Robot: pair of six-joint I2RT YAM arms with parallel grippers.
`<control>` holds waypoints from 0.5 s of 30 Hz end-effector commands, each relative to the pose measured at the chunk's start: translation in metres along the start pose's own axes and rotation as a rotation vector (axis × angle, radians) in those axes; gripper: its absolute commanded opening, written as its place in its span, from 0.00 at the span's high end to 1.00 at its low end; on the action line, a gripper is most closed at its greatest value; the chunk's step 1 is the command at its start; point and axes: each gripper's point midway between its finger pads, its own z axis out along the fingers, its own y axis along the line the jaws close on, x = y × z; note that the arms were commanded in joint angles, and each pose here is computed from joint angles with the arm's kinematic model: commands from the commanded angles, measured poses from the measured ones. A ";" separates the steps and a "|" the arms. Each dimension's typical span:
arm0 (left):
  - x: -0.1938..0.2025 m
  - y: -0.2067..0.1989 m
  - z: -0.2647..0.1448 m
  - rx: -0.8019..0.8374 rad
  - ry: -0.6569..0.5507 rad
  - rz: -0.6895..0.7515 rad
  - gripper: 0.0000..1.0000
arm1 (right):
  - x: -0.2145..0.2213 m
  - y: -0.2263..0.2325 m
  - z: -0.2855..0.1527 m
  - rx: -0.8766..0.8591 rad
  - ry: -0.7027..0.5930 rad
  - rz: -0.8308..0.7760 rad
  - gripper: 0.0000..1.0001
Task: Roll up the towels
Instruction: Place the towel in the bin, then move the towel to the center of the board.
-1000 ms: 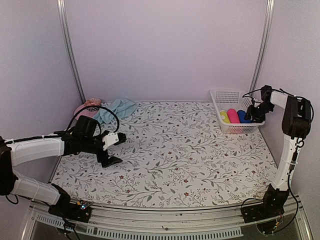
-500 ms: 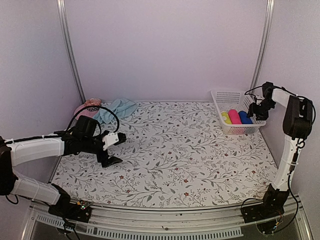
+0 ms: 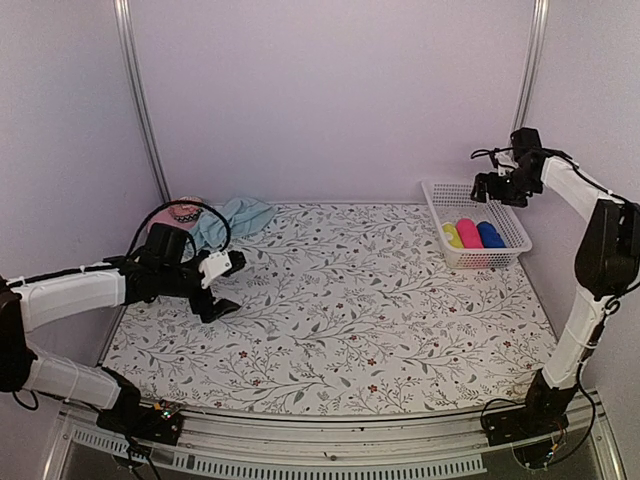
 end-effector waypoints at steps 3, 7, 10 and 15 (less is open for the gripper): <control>-0.027 0.067 -0.028 -0.182 -0.077 -0.103 0.03 | -0.019 0.092 -0.095 -0.046 -0.286 -0.152 0.01; -0.024 0.108 -0.040 -0.281 -0.071 -0.193 0.03 | 0.002 0.130 -0.129 -0.126 -0.344 -0.120 0.01; -0.013 0.143 -0.045 -0.356 -0.043 -0.276 0.03 | 0.027 0.153 -0.145 -0.142 -0.373 -0.148 0.01; 0.010 0.194 -0.033 -0.415 0.051 -0.370 0.03 | 0.060 0.177 -0.147 -0.239 -0.413 -0.200 0.01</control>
